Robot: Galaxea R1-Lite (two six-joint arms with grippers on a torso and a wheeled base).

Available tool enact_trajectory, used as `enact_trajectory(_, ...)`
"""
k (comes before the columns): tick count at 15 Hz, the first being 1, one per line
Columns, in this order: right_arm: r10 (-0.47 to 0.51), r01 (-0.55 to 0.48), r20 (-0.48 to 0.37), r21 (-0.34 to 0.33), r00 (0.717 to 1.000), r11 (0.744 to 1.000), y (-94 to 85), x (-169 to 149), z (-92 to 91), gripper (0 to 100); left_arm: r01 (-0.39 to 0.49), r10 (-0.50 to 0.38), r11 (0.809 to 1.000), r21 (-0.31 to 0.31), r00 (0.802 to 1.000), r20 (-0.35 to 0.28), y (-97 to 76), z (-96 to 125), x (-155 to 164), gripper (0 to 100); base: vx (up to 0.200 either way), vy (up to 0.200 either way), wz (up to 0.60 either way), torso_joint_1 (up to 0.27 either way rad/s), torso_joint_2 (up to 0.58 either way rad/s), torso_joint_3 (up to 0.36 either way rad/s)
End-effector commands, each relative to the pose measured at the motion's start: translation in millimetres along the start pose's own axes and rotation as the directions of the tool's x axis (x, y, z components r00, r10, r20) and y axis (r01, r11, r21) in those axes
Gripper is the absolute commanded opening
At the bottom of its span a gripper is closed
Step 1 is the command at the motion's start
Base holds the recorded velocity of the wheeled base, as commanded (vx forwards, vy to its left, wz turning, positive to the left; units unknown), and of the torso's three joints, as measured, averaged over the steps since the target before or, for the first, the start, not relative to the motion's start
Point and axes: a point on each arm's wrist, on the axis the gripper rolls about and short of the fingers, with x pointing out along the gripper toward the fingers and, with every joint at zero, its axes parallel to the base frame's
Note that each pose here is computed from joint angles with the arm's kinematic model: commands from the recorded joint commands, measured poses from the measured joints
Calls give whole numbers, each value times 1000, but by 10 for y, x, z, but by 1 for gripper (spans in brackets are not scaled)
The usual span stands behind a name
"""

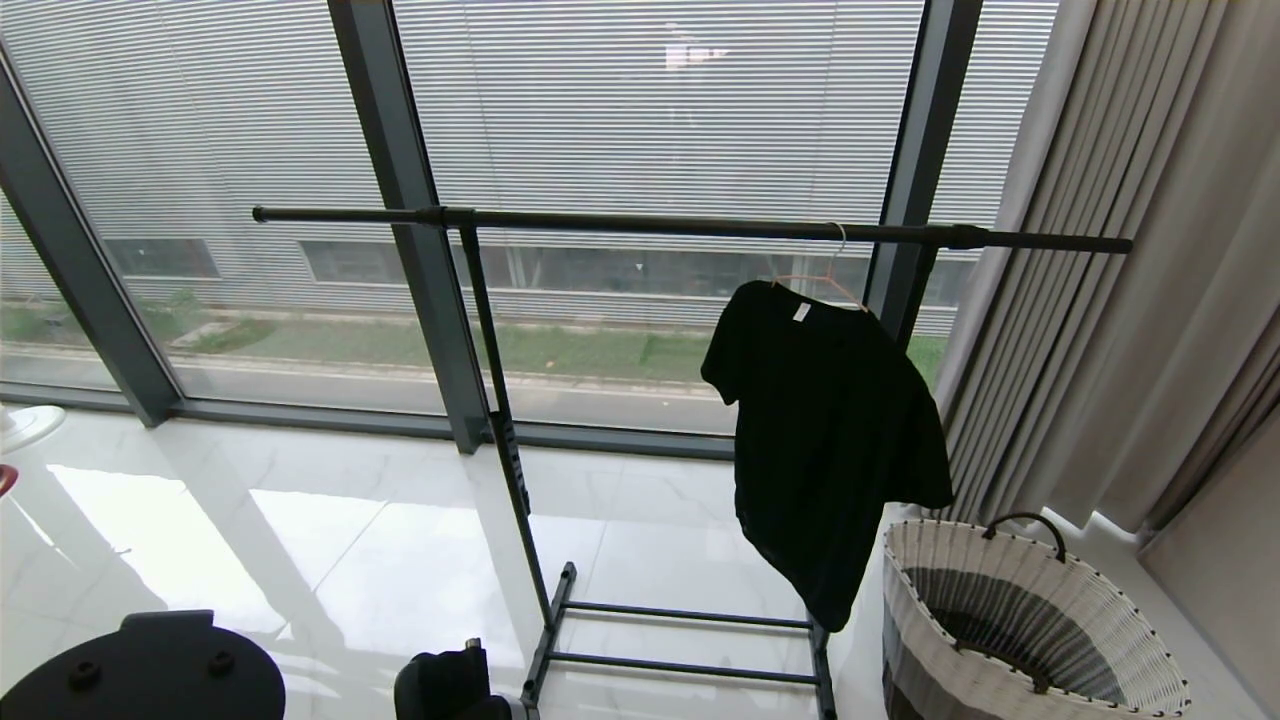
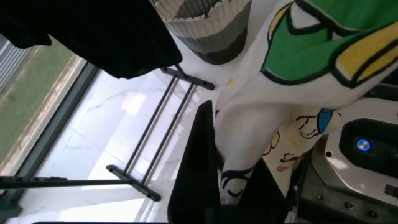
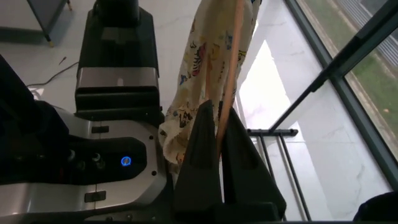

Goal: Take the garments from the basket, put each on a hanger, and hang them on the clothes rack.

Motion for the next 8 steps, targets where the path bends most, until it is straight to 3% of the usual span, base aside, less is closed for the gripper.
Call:
enact_trajectory(1, 3, -4, -12, -4, 1000, 1000, 5, 0, -21, 0, -1, 1, 1000, -3, 1000, 0, 2, 2, 5, 0, 0, 0, 0, 0, 0, 0)
enact_trajectory(2, 2, -2, -11, -4, 1000, 1000, 4, 2, -17, 100, -1, 1, 1000, -3, 1000, 0, 2, 2, 5, 0, 0, 0, 0, 0, 0, 0)
enact_trajectory(5, -17, 17, -8, -1, 1000, 1000, -10, -13, -16, 100, -7, 6, 1000, -8, 1000, -7, 4, -9, 9, 0, 0, 0, 0, 0, 0, 0)
enact_trajectory(8, -138, 138, -36, 13, 990, 990, -79, -57, -67, 100, -26, 26, 999, -19, 999, -27, 32, -59, 7, 0, 0, 0, 0, 0, 0, 0)
